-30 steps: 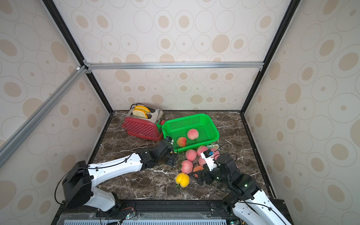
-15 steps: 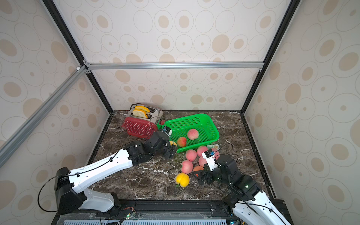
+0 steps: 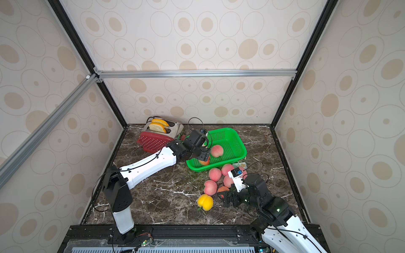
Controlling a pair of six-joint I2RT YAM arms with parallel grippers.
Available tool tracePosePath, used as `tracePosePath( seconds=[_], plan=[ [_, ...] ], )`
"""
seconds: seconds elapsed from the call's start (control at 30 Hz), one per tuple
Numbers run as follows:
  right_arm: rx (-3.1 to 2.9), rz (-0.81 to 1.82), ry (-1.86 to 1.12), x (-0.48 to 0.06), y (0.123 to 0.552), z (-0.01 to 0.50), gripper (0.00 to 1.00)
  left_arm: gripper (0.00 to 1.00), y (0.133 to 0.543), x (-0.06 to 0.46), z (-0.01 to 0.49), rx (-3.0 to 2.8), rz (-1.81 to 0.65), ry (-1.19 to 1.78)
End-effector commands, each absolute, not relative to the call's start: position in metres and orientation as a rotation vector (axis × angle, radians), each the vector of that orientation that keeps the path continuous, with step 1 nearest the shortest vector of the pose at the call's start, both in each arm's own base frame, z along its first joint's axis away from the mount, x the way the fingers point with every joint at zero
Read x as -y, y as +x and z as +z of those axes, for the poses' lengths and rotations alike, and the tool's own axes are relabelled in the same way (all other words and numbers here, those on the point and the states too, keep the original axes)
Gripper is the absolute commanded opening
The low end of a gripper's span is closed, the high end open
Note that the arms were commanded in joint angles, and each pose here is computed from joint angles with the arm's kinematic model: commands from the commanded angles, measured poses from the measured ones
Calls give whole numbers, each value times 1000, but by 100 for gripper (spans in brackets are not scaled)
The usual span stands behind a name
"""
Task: Put the peaches into the basket
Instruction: Place the peach in the basket.
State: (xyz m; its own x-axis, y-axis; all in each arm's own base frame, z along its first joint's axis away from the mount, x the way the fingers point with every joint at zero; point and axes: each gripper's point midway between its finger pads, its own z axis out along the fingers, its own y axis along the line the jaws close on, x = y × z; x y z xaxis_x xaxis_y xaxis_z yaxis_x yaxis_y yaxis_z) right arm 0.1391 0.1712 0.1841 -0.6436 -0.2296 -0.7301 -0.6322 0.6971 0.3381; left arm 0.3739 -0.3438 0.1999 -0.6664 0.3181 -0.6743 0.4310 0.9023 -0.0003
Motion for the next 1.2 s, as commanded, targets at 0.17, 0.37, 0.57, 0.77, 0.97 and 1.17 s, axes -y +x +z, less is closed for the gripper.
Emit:
tracePosePath(
  seconds=[0.17, 0.37, 0.57, 0.77, 0.97, 1.17],
  plan=[
    [-2229, 766, -655, -172, 140, 188, 100, 82, 412, 352, 184, -2385, -188, 548],
    [-2237, 761, -664, -173, 141, 185, 100, 83, 443, 347, 173, -2404, -149, 510],
    [-2236, 766, -669, -174, 141, 184, 100, 83, 472, 336, 155, -2424, -139, 434],
    [-2241, 768, -674, -174, 141, 183, 100, 83, 484, 327, 139, -2440, -95, 390],
    [-2231, 778, -690, -176, 140, 183, 100, 84, 493, 321, 113, -2483, -61, 389],
    [-2209, 786, -691, -176, 139, 185, 100, 85, 493, 320, 100, -2497, -58, 393]
  ],
)
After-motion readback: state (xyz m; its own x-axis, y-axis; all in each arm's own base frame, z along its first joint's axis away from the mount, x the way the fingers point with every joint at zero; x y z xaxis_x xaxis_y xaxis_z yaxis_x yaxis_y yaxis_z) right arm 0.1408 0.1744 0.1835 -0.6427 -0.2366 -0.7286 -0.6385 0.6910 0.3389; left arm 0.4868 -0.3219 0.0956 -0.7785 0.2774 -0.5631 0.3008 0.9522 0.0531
